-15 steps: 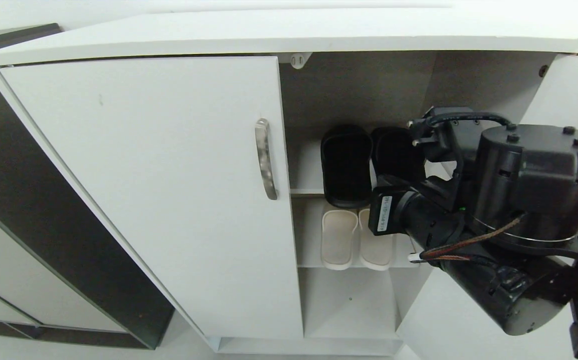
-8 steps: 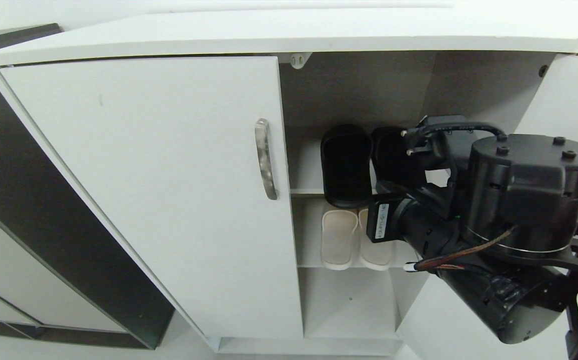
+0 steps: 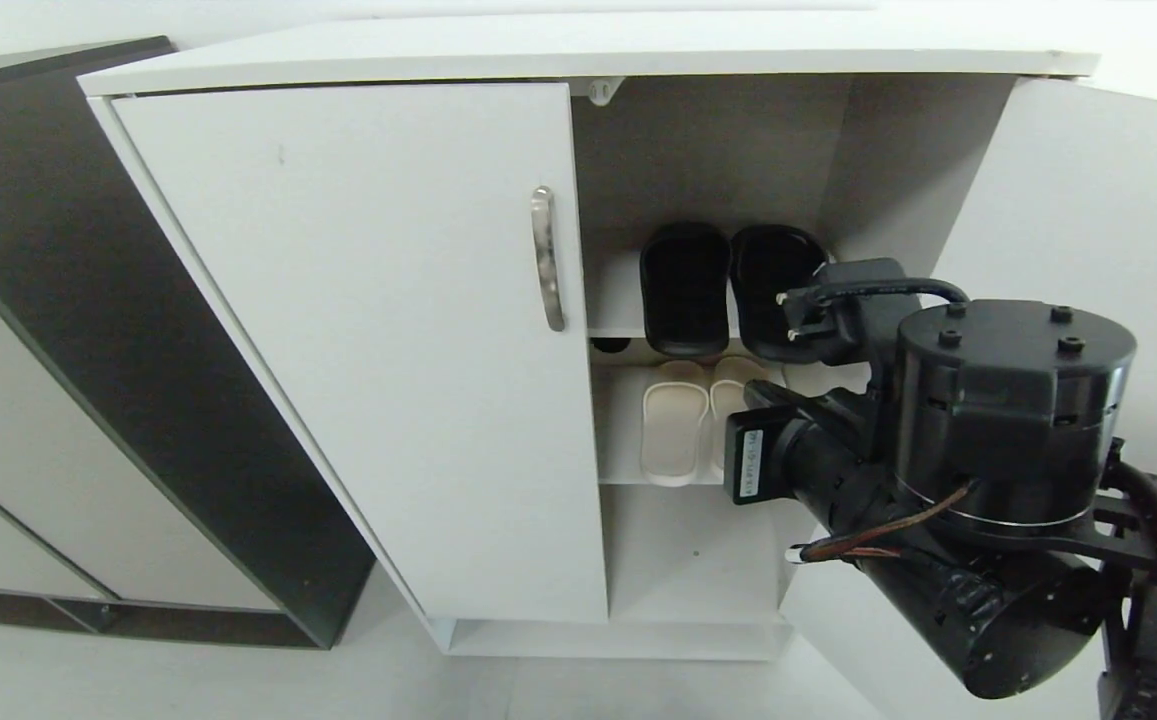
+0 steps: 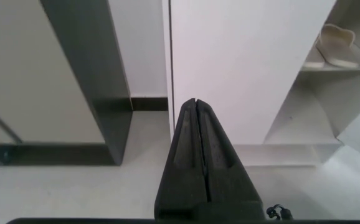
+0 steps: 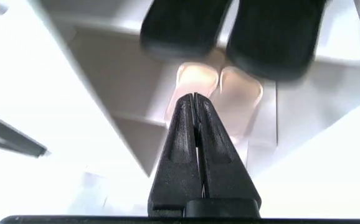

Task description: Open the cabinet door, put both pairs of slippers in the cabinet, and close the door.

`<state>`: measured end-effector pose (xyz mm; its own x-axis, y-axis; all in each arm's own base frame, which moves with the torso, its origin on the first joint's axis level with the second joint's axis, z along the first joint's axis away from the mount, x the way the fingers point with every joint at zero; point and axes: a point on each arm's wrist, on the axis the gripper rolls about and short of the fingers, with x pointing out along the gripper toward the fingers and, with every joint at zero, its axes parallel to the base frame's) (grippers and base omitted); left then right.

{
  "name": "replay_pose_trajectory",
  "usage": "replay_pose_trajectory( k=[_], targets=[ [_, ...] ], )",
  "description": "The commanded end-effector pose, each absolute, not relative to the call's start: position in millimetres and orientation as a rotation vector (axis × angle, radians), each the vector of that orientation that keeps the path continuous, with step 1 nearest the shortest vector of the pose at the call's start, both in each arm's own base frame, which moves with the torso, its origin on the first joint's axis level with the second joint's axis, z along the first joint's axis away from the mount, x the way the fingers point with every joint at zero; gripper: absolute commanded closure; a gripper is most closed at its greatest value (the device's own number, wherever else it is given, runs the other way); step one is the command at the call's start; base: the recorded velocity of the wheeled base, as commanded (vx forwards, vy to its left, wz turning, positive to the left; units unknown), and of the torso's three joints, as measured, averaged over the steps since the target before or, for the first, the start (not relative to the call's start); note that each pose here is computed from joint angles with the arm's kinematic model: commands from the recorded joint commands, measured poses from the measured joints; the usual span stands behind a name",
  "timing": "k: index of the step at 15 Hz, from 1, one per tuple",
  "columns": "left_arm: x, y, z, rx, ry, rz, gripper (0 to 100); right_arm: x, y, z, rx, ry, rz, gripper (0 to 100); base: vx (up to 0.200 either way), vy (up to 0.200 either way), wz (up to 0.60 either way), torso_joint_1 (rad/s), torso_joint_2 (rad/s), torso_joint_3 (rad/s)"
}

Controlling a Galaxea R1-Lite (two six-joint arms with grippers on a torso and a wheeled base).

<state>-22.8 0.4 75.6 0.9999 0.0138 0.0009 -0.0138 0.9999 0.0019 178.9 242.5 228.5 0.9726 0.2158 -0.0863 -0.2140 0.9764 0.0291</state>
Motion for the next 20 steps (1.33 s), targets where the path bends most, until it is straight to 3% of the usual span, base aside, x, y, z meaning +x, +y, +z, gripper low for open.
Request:
replay_pose_trajectory(
  k=[1,8,20],
  targets=[
    [-22.8,0.4,75.6,0.002,-0.002,0.014,100,184.5,243.8,222.7,0.006,0.101,0.203,100,0.0,0.0,0.0,0.0,0.0,0.0],
    [-22.8,0.4,75.6,0.002,-0.002,0.014,100,191.3,239.7,216.1,-0.013,0.115,0.178,100,0.0,0.0,0.0,0.0,0.0,0.0],
    [-22.8,0.4,75.6,-0.002,-0.002,0.014,100,195.0,236.2,206.5,-0.041,0.114,0.168,100,-0.2,0.0,0.0,0.004,0.0,0.003]
  ],
)
